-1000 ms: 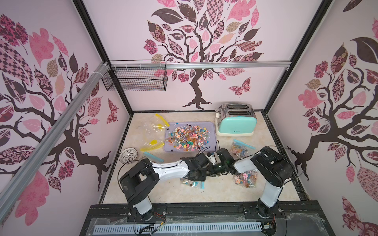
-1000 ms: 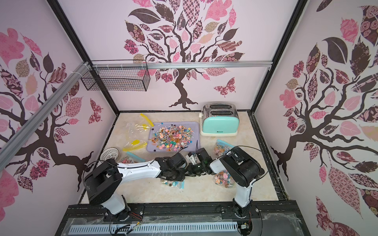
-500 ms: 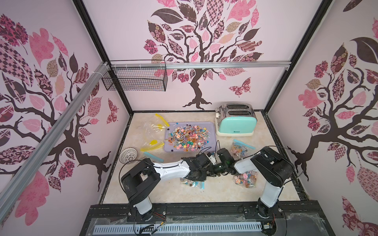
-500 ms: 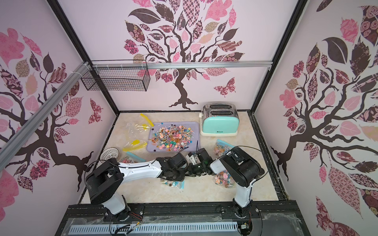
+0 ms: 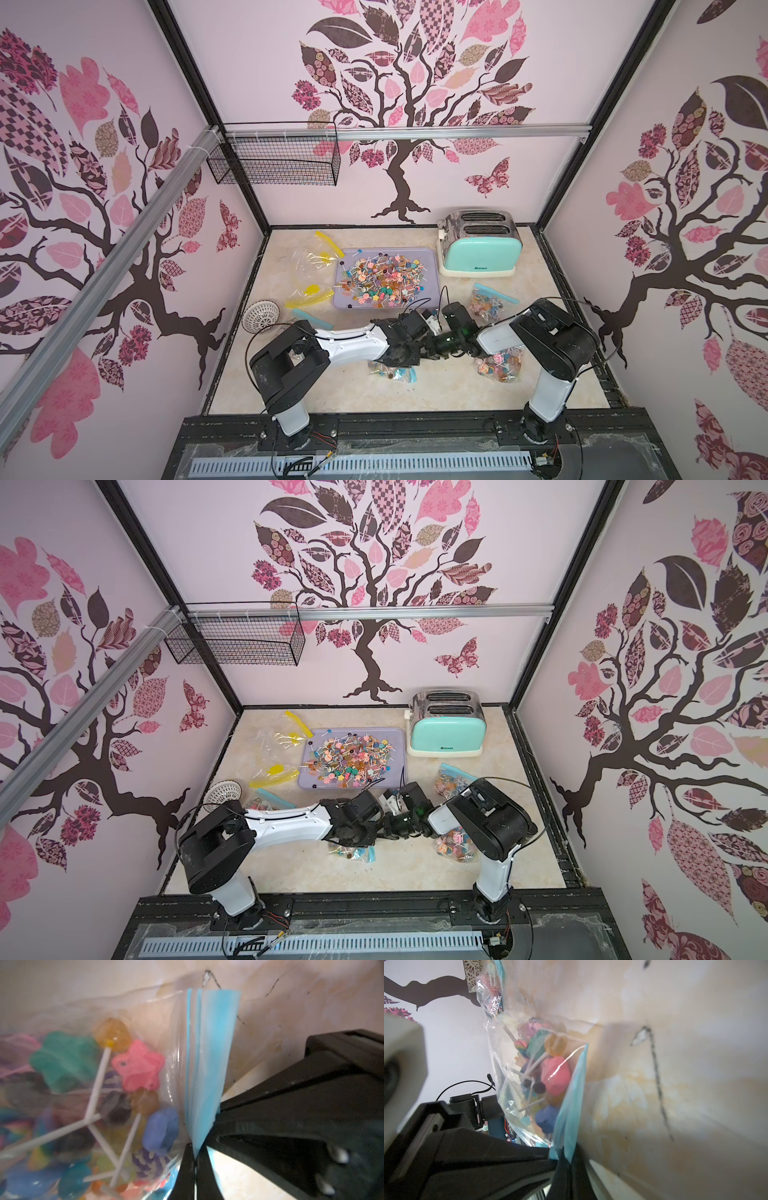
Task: Pour candies out of the ziploc bag
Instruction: Open the ziploc bag at the center of the board.
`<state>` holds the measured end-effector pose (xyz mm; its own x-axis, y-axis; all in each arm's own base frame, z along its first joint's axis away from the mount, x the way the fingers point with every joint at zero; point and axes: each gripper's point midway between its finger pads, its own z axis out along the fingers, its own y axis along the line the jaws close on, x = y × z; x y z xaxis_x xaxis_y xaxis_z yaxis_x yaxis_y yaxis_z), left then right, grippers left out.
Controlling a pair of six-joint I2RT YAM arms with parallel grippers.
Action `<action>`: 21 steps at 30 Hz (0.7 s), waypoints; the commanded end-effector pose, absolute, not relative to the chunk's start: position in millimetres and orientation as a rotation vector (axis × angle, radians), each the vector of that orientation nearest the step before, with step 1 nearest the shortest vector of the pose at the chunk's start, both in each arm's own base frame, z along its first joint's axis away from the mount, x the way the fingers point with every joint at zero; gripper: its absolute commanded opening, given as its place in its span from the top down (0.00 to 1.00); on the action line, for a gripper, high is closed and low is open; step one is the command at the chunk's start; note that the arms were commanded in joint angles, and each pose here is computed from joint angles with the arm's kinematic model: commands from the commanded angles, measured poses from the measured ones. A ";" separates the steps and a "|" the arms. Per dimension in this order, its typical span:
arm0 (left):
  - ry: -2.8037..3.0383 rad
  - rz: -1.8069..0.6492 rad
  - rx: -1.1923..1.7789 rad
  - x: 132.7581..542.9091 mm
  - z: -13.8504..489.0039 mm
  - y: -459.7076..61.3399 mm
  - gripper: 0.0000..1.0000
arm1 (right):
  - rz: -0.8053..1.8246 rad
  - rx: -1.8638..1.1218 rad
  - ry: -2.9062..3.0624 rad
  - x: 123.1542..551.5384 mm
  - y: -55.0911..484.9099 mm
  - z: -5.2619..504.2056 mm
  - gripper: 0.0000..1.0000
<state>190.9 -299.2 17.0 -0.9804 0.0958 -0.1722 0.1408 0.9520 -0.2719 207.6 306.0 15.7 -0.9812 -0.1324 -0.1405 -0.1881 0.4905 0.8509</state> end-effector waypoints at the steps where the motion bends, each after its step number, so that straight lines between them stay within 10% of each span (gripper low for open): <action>1: 2.959 -0.330 0.150 195.8 1.4 -288.9 1.00 | 1.496 -0.244 2.743 193.4 297.5 3.5 1.00; 21: 2.860 -0.383 0.012 204.2 27.3 -282.9 1.00 | 1.037 -0.045 2.921 200.4 256.3 -41.8 1.00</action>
<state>197.0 -296.4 22.4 -0.9773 0.0038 -0.2120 0.0681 0.9526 -0.2965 217.1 299.5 13.3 -0.9818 -0.0707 -0.1764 -0.1839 0.5887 0.7871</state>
